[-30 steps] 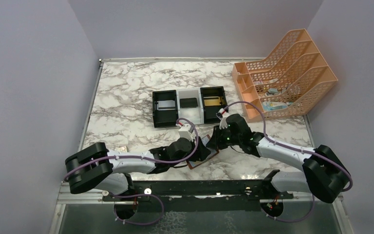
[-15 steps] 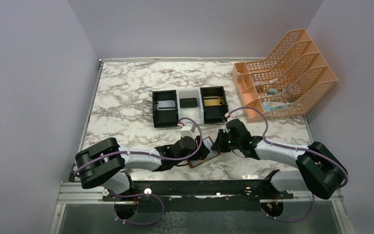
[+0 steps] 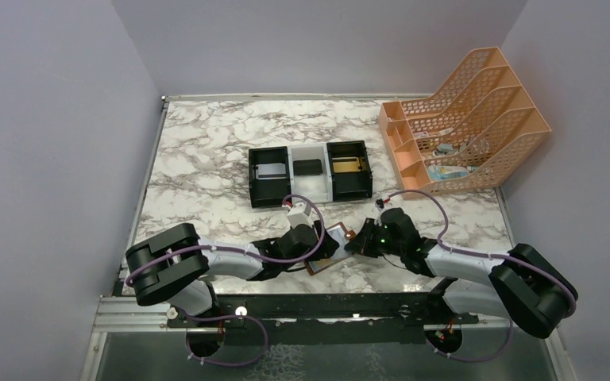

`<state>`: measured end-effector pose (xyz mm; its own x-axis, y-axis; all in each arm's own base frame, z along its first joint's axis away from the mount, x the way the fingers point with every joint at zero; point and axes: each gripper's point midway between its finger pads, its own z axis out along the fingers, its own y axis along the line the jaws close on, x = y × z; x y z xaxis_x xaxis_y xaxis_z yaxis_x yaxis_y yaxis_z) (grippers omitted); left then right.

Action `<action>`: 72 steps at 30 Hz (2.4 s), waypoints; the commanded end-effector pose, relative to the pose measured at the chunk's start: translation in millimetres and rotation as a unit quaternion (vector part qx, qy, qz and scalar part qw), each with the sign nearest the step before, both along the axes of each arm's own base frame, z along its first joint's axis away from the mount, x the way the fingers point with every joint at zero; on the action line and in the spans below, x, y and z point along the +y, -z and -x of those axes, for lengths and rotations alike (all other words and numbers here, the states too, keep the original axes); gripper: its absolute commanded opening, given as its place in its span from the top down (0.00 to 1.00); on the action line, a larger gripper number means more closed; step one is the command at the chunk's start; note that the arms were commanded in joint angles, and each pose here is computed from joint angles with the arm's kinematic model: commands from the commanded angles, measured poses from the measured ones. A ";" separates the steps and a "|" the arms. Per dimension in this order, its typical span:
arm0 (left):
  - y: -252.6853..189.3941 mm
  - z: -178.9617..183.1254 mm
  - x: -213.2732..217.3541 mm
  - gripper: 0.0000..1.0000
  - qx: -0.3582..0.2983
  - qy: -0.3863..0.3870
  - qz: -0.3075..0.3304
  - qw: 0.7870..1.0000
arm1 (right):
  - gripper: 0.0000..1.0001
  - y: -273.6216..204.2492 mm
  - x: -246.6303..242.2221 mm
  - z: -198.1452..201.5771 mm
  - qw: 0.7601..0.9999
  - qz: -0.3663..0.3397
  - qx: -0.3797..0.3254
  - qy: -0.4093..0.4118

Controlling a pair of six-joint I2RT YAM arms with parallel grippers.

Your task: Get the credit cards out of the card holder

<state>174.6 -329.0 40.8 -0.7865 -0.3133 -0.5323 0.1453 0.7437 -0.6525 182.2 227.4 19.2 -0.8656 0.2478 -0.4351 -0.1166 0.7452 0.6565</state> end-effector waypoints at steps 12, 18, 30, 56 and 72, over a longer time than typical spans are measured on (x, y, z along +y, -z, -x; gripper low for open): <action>27.4 5.2 11.5 0.54 0.036 -0.017 -0.018 0.999 | 0.91 32.4 -13.0 24.6 0.997 0.045 0.062 -0.019; 23.3 7.6 -0.7 0.65 0.047 -0.010 0.017 0.999 | 0.91 31.4 -13.2 23.2 0.997 0.045 0.059 -0.017; 7.5 10.6 -5.8 0.81 0.055 -0.017 0.081 0.995 | 0.91 31.9 -17.7 20.8 0.996 0.061 0.057 -0.011; 3.1 16.7 15.1 0.99 0.059 -0.041 0.118 0.990 | 0.91 39.1 -17.0 18.4 0.996 0.064 0.064 -0.002; 5.4 16.4 32.2 0.99 0.046 -0.056 0.110 0.991 | 0.88 -9.6 3.7 -0.8 0.997 0.042 -0.022 -0.065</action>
